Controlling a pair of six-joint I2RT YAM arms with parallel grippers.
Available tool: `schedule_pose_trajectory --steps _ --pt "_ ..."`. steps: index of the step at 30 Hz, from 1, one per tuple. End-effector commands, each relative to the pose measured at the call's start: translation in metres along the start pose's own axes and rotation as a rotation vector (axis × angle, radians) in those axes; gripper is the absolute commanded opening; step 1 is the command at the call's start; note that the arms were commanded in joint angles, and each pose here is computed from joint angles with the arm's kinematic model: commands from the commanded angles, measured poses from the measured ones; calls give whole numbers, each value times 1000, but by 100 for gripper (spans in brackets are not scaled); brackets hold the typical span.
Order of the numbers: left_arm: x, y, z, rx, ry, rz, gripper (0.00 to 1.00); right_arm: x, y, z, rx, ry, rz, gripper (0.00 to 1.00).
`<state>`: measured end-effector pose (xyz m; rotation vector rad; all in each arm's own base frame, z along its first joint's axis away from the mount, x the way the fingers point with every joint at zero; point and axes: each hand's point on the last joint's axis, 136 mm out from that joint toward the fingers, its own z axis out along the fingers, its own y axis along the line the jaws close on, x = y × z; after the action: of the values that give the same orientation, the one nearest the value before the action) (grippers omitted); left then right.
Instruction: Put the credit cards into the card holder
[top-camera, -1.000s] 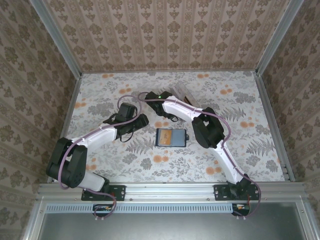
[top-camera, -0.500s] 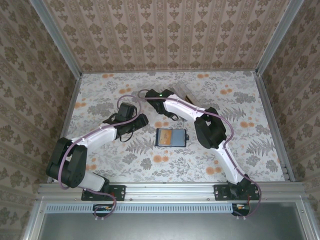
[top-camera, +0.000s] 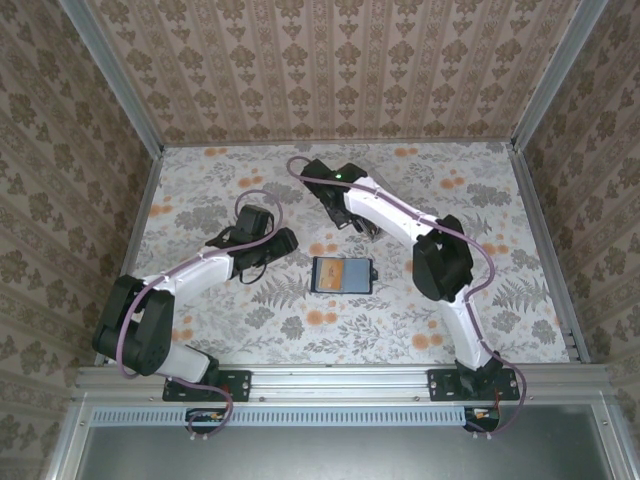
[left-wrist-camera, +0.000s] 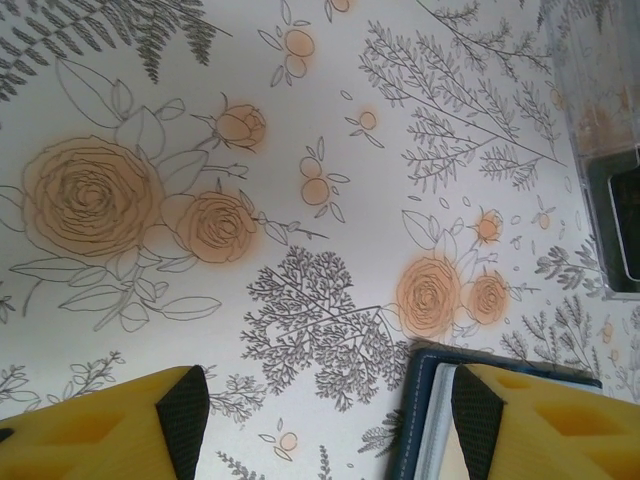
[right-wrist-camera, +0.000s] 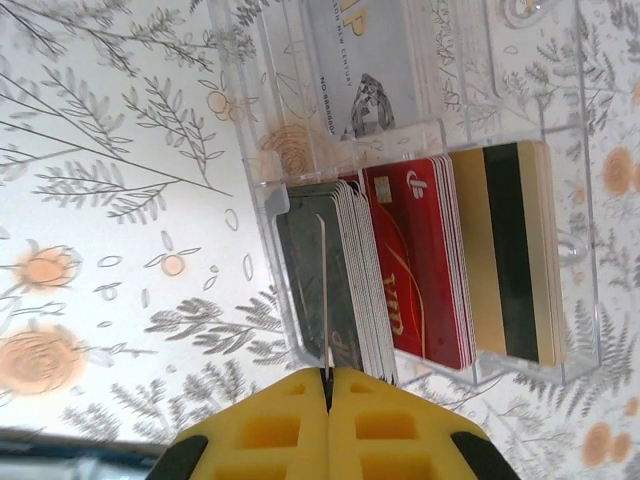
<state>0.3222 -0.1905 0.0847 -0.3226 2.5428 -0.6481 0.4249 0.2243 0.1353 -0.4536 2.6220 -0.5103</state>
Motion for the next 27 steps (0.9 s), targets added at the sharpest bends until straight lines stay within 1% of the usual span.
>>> schedule_pose_trajectory --steps 1,3,6,9,11,13,15,17,20,23,27 --pt "-9 -18 -4 59 7 -4 69 4 -6 -31 -112 -8 125 1" --pt "-11 -28 -4 95 19 1 69 5 -9 -38 -166 -7 196 0" --pt "-12 -45 -3 164 52 7 69 7 -6 -46 -321 0 335 0" --pt "-13 -64 -1 245 85 3 69 6 -1 -52 -558 8 502 0" --pt "-14 -78 -1 309 107 -5 70 0 3 -55 -755 -5 622 0" --pt "-14 -88 0 358 130 -17 70 0 1 -58 -890 -15 715 0" --pt "-15 -98 2 411 152 -35 70 -3 -2 -60 -993 -36 774 0" --pt "-15 -107 3 465 174 -61 69 -1 -2 -61 -1064 -29 798 0" --pt "-16 -120 7 531 207 -89 67 2 0 -63 -1121 -28 812 0" --pt "-16 -132 8 598 242 -108 64 4 3 -64 -1166 -20 826 0" --pt "-19 -141 9 644 260 -121 64 5 8 -65 -1208 -11 837 0"
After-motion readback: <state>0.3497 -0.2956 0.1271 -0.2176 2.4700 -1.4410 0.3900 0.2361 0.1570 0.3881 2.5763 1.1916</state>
